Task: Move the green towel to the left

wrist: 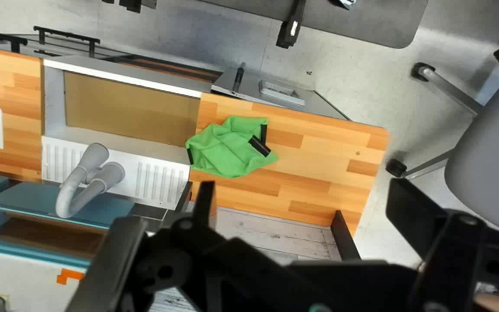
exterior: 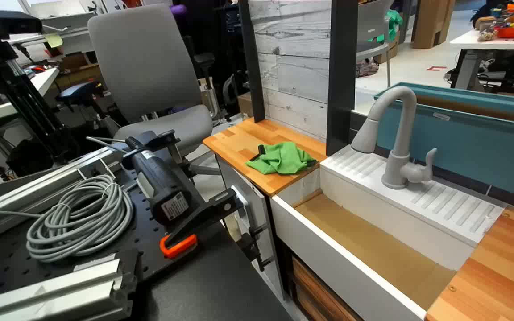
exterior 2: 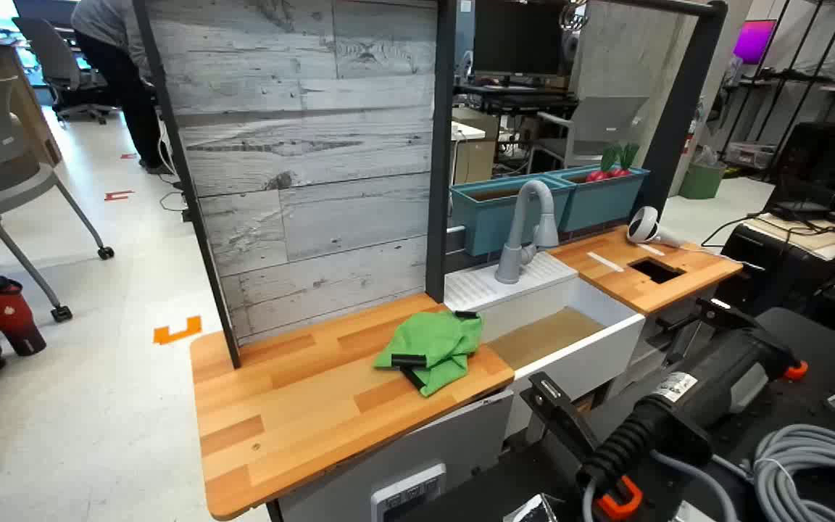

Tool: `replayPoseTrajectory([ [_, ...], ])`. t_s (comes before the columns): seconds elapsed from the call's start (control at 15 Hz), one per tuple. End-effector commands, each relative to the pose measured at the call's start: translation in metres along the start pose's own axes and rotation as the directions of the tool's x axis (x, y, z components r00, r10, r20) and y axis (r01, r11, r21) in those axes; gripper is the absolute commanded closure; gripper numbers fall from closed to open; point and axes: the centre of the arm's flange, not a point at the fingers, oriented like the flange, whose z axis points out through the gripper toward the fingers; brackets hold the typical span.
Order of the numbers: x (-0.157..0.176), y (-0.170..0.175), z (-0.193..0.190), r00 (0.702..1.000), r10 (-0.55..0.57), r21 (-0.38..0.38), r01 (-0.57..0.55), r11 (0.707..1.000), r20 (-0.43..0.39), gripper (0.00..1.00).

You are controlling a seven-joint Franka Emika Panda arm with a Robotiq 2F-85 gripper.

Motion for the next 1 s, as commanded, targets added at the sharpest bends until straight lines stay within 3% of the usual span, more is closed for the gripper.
replayPoseTrajectory([
  [0.0,0.000,0.000,0.000,1.000,0.000,0.000,0.000,1.000,-0.001,0.00],
  [0.33,0.003,-0.002,0.000,1.000,0.006,-0.006,-0.006,1.000,0.001,0.00],
  [0.53,0.020,0.004,0.014,0.998,0.031,-0.006,-0.031,0.999,-0.049,0.00],
  [0.93,0.060,0.042,0.080,0.990,0.140,0.001,-0.140,0.990,-0.007,0.00],
])
